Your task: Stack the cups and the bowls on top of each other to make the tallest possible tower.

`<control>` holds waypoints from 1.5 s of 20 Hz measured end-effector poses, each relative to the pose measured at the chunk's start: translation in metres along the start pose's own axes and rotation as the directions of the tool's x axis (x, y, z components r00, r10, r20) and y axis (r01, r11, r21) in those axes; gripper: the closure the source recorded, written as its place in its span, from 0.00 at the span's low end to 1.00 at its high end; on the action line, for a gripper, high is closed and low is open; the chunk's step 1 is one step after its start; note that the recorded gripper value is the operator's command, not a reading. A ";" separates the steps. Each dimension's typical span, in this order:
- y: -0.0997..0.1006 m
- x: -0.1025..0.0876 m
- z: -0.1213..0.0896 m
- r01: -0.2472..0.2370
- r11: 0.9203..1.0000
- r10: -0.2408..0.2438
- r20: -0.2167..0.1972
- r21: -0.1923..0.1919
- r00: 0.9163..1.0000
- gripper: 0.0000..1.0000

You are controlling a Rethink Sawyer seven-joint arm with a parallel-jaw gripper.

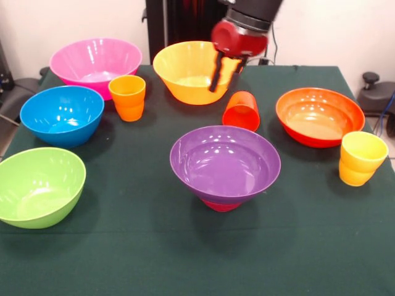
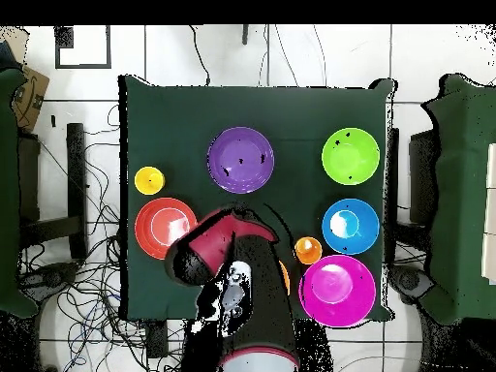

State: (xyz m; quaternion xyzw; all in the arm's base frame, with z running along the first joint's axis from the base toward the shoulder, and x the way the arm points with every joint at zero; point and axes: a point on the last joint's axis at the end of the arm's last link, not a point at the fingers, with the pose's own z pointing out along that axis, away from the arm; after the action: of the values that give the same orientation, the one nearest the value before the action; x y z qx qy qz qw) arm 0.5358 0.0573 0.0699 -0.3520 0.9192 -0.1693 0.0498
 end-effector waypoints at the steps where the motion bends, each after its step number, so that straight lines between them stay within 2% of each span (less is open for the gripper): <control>1: -0.006 0.006 0.001 -0.011 1.000 0.011 -0.005 -0.003 1.000 0.00; 6: -0.041 0.039 0.010 -0.073 0.997 0.071 -0.043 -0.036 0.997 0.00; 9: -0.068 0.063 0.011 -0.091 0.994 0.085 -0.075 -0.067 0.993 0.00; 10: -0.086 0.078 0.009 -0.097 0.991 0.088 -0.097 -0.089 0.991 0.00; 13: -0.108 0.094 0.004 -0.101 0.987 0.086 -0.122 -0.121 0.989 0.00; 16: -0.135 0.113 -0.008 -0.099 0.981 0.074 -0.143 -0.170 0.987 0.00; 19: -0.161 0.126 -0.025 -0.075 0.974 0.045 -0.141 -0.215 0.989 0.00; 21: -0.174 0.127 -0.036 -0.050 0.972 0.021 -0.128 -0.228 0.992 0.00; 23: -0.178 0.126 -0.040 -0.037 0.973 0.009 -0.120 -0.229 0.993 0.00; 24: -0.182 0.120 -0.047 -0.018 0.973 -0.006 -0.102 -0.228 0.995 0.00; 30: -0.179 0.095 -0.062 0.031 0.976 -0.043 -0.052 -0.214 0.998 0.00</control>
State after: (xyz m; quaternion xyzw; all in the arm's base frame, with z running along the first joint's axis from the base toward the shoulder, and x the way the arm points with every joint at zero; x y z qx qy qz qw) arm 0.5643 -0.1133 0.1925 -0.3675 0.9264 -0.0805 -0.0175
